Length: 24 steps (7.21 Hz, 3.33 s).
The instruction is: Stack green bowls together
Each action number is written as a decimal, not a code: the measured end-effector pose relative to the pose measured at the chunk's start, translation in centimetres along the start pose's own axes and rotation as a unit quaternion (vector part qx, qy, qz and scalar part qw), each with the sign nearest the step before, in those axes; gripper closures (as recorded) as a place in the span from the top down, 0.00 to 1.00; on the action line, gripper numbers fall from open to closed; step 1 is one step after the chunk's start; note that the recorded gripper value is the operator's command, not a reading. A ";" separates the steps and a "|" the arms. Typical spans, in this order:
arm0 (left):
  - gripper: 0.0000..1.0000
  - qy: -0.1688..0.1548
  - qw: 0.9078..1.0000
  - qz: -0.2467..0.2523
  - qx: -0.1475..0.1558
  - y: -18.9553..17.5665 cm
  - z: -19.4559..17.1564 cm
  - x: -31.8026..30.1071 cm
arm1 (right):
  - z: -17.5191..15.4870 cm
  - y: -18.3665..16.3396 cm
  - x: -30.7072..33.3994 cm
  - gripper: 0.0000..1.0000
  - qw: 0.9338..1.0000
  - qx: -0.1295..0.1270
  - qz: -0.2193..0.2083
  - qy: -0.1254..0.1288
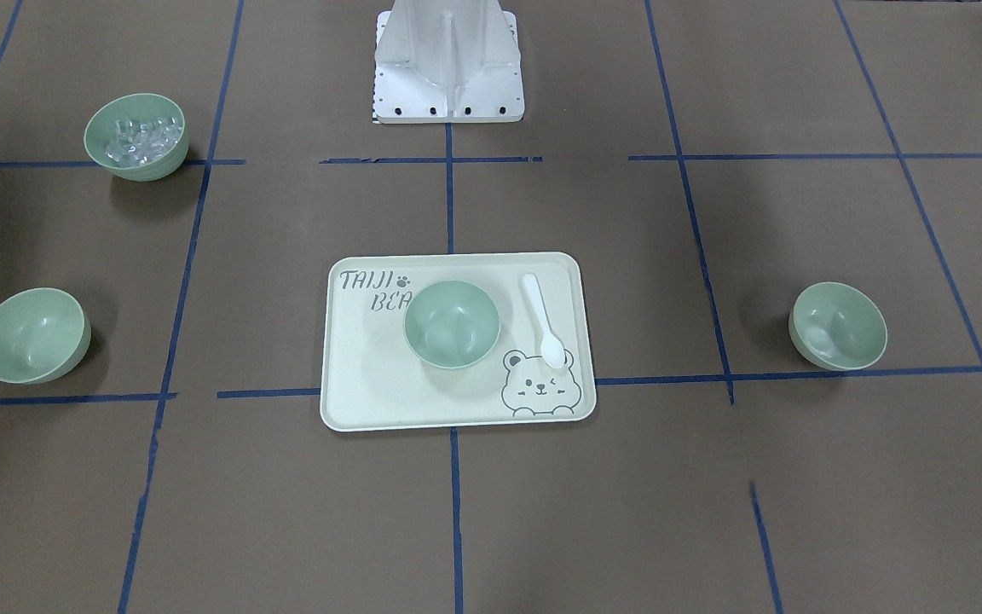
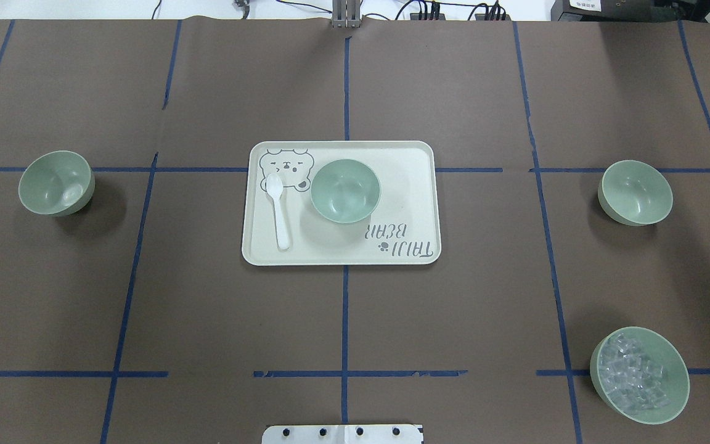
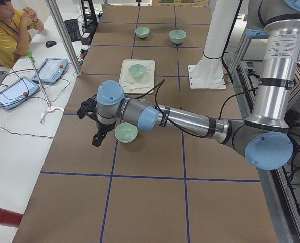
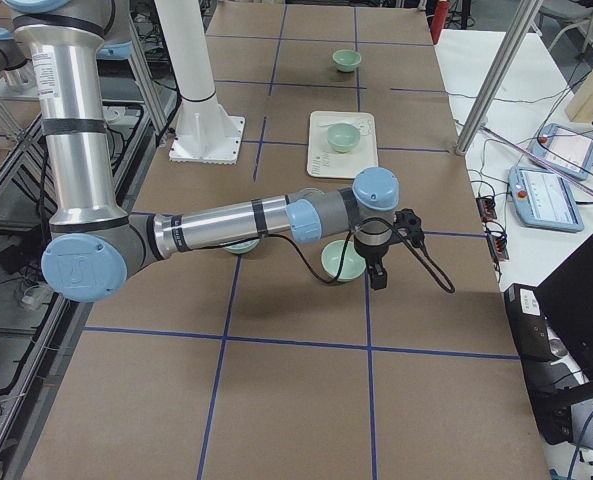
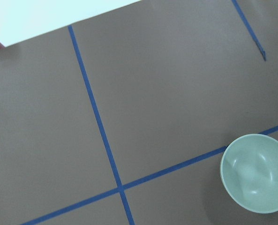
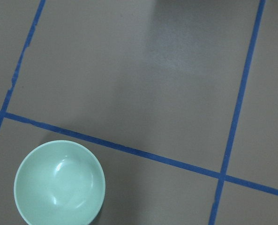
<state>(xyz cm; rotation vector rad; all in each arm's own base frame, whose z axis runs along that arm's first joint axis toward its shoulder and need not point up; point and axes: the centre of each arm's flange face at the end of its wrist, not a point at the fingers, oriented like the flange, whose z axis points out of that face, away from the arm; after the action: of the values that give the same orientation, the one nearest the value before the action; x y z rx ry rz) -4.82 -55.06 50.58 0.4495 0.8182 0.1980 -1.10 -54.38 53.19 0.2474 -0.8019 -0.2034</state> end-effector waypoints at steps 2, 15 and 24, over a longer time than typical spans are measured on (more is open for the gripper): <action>1.00 0.018 0.999 -0.025 -0.018 -0.4 6.2 6.0 | 1.5 -0.8 -2.2 1.00 1.000 -0.001 -0.003 -0.008; 0.00 -0.019 0.993 -0.117 -0.017 6.6 22.1 13.9 | 2.2 -1.0 -3.0 1.00 1.000 -0.005 0.002 -0.010; 0.00 0.054 0.964 -0.258 -0.040 -14.2 18.6 57.9 | 1.9 -1.0 -3.3 1.00 1.000 -0.001 0.003 -0.012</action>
<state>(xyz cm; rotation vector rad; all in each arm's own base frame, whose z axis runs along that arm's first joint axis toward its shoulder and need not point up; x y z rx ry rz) 47.85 -53.70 17.01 0.1383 1.0030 -0.2307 -4.80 -54.74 51.88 0.2404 -0.8251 -0.2017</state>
